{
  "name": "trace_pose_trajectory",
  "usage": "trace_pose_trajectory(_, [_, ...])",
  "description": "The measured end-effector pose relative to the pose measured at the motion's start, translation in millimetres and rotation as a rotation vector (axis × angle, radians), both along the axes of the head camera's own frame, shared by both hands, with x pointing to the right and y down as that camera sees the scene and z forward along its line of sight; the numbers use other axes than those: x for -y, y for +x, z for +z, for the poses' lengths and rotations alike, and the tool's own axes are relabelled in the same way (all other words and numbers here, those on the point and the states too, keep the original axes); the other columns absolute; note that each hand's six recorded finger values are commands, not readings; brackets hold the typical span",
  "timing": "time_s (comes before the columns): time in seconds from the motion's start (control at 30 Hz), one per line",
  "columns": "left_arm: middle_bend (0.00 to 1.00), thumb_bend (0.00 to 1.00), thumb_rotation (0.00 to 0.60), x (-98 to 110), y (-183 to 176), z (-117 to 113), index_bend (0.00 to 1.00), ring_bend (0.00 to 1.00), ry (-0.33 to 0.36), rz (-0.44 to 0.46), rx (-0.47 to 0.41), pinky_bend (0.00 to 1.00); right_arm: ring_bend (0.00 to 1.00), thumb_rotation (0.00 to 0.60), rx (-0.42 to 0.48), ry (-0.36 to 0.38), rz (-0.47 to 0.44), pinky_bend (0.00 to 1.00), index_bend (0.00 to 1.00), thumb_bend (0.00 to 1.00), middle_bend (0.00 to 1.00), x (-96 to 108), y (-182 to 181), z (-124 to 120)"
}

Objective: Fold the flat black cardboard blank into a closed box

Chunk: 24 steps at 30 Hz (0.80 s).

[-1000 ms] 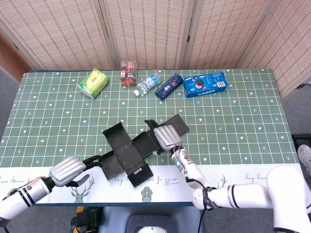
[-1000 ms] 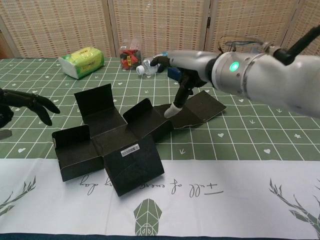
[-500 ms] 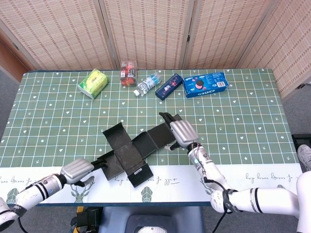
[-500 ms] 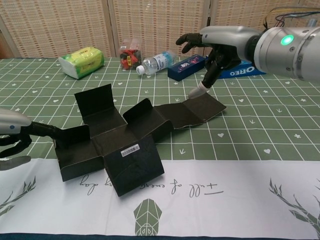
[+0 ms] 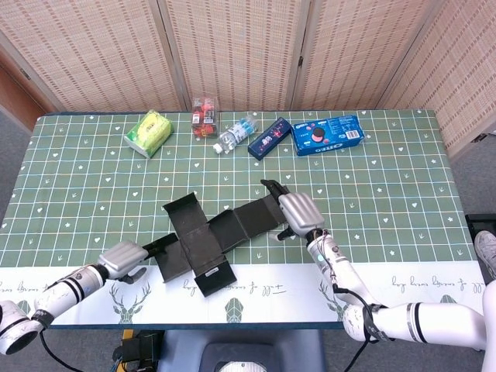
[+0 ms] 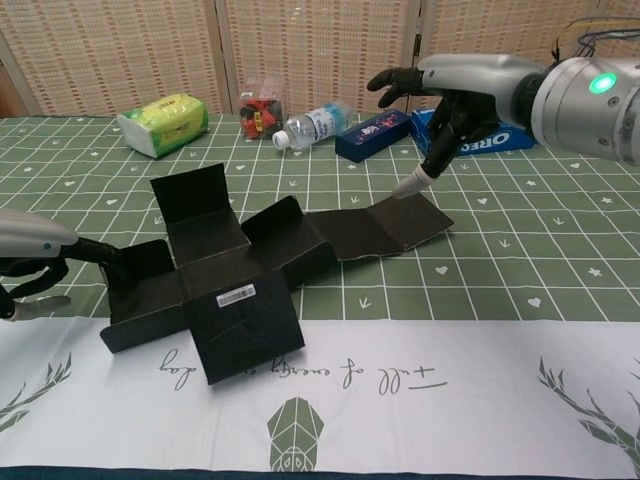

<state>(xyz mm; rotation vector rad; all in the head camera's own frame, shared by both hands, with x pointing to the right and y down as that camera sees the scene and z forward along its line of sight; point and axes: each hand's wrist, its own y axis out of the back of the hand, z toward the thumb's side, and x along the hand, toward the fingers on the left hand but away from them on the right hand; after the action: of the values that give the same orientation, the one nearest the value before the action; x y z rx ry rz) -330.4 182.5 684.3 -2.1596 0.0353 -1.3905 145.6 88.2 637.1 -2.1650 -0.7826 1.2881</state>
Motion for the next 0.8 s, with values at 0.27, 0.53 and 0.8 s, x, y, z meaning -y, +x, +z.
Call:
trace_pose_trajectory(0.27, [0.09,0.57,0.6,13,-11,8,0.13,0.68,0.08,0.028,0.071,0.89,0.77,0.6,-0.017,-0.012,-0.005,1.0,0.0,0.0,0.07,-4,5,4])
trace_pose_trajectory(0.53, [0.09,0.57,0.6,21,-4,-10,0.14,0.68,0.145,-0.051,0.001,0.9,0.78,0.6,-0.123,-0.036,-0.073,1.0,0.0,0.01,0.13,-13,16,12])
trace_pose_trajectory(0.8, [0.09,0.56,0.6,20,-5,-50,0.14,0.68,0.207,-0.123,-0.123,0.9,0.78,0.6,-0.267,-0.075,-0.16,1.0,0.0,0.01,0.16,-14,14,25])
